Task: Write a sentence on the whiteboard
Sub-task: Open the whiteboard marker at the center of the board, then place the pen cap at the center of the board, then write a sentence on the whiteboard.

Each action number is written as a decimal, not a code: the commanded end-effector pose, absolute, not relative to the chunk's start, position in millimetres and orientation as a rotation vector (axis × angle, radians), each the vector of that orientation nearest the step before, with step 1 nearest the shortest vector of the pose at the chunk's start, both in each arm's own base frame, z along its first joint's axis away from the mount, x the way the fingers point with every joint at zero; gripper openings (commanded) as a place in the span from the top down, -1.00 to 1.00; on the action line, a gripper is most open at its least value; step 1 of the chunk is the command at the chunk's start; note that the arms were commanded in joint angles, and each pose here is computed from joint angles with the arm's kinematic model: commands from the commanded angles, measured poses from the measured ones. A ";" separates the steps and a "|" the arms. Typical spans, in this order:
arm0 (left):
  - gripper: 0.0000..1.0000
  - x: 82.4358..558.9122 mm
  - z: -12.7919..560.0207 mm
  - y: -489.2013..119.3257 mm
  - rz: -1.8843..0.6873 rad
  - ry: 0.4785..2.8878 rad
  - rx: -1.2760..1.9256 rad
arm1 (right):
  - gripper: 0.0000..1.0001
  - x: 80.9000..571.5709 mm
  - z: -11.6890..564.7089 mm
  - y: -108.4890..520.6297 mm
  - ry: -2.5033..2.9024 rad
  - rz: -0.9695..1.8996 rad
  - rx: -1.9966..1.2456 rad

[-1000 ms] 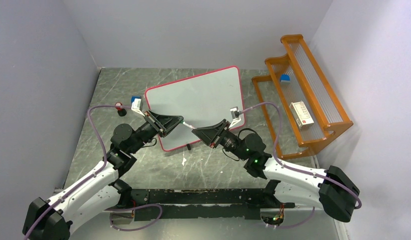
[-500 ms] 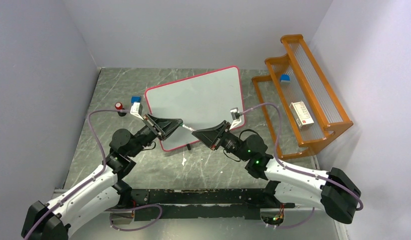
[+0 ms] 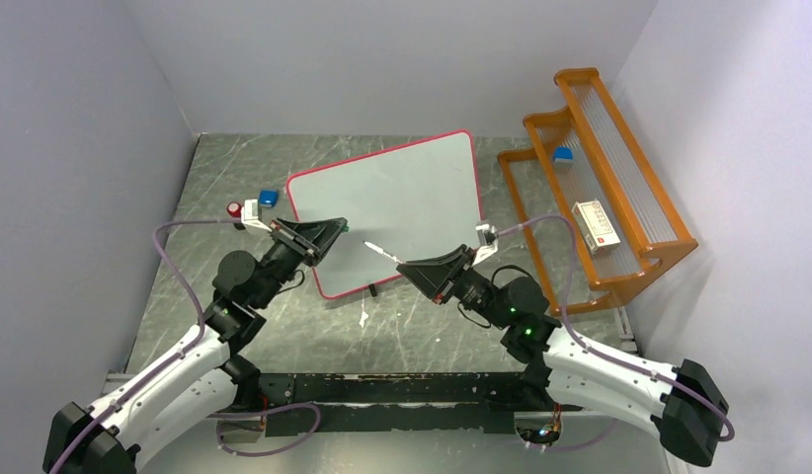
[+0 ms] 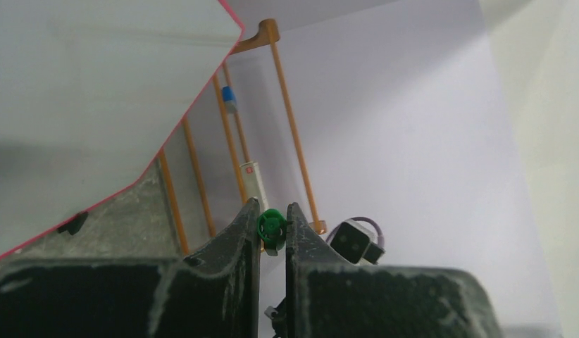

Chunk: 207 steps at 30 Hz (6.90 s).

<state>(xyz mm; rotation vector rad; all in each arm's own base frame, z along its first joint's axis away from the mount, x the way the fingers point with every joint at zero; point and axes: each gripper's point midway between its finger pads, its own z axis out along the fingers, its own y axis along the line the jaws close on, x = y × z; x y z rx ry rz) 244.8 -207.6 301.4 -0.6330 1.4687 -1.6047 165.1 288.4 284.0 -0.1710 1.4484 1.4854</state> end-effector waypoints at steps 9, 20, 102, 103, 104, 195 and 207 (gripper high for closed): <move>0.90 227.0 209.0 -226.3 -1.095 2.054 -0.096 | 1.00 204.0 281.9 227.3 1.465 0.983 -0.118; 0.90 172.0 129.1 -264.5 -0.668 2.351 0.395 | 1.00 217.1 286.5 191.5 1.469 0.734 -0.107; -0.95 330.1 328.4 -112.9 -0.465 1.828 0.139 | 1.00 224.8 311.1 177.5 1.521 0.531 -0.209; -0.94 332.4 324.3 -108.0 -0.494 1.829 0.134 | 1.00 225.3 309.3 179.8 1.526 0.530 -0.222; -0.93 333.6 321.4 -104.1 -0.525 1.826 0.136 | 1.00 225.3 307.1 182.4 1.531 0.531 -0.237; 0.90 323.1 226.7 -189.6 -1.353 1.789 0.439 | 1.00 240.4 293.3 345.5 1.910 0.216 -0.610; 0.90 322.9 228.1 -189.3 -1.347 1.789 0.440 | 1.00 243.0 292.8 368.0 1.889 0.236 -0.617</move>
